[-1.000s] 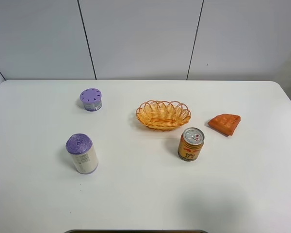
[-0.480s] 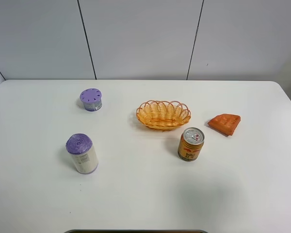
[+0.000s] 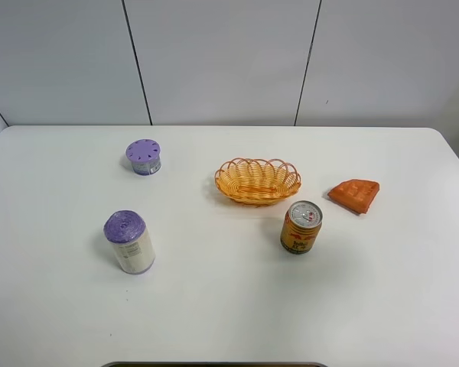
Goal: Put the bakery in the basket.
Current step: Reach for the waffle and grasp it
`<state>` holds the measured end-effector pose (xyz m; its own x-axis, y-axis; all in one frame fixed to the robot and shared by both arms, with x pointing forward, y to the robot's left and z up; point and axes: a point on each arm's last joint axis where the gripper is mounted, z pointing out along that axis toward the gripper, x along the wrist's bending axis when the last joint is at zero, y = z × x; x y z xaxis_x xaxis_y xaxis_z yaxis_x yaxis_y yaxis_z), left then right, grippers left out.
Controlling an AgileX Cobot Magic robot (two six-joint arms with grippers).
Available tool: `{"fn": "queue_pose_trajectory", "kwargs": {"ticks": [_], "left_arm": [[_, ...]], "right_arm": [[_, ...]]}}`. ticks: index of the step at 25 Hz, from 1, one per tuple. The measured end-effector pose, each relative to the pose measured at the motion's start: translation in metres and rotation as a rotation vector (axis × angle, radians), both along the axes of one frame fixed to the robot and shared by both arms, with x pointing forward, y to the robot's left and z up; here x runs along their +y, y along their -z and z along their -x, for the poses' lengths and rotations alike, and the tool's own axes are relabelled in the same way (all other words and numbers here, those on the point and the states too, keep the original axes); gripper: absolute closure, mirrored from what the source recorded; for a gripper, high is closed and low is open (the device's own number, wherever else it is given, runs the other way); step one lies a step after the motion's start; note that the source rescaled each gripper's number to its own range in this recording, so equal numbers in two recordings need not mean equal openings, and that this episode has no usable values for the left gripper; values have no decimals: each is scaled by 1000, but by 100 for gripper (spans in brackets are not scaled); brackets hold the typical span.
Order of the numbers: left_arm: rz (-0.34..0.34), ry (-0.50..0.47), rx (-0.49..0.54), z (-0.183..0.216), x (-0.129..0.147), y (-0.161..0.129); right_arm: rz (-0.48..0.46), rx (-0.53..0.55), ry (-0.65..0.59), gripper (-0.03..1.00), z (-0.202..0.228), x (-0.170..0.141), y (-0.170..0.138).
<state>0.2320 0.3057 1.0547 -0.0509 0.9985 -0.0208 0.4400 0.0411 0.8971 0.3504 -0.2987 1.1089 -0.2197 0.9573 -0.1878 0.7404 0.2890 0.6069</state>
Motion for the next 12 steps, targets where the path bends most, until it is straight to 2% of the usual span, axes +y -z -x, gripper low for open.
{"fn": "queue_pose_trajectory", "kwargs": {"ticks": [6,12], "left_arm": [[0,0,0,0,0,0],[0,0,0,0,0,0]], "right_arm": [[99,122,-69,-3,-45,-3,-1],[237,194,-220,-3,-83,-6,-3]]}}
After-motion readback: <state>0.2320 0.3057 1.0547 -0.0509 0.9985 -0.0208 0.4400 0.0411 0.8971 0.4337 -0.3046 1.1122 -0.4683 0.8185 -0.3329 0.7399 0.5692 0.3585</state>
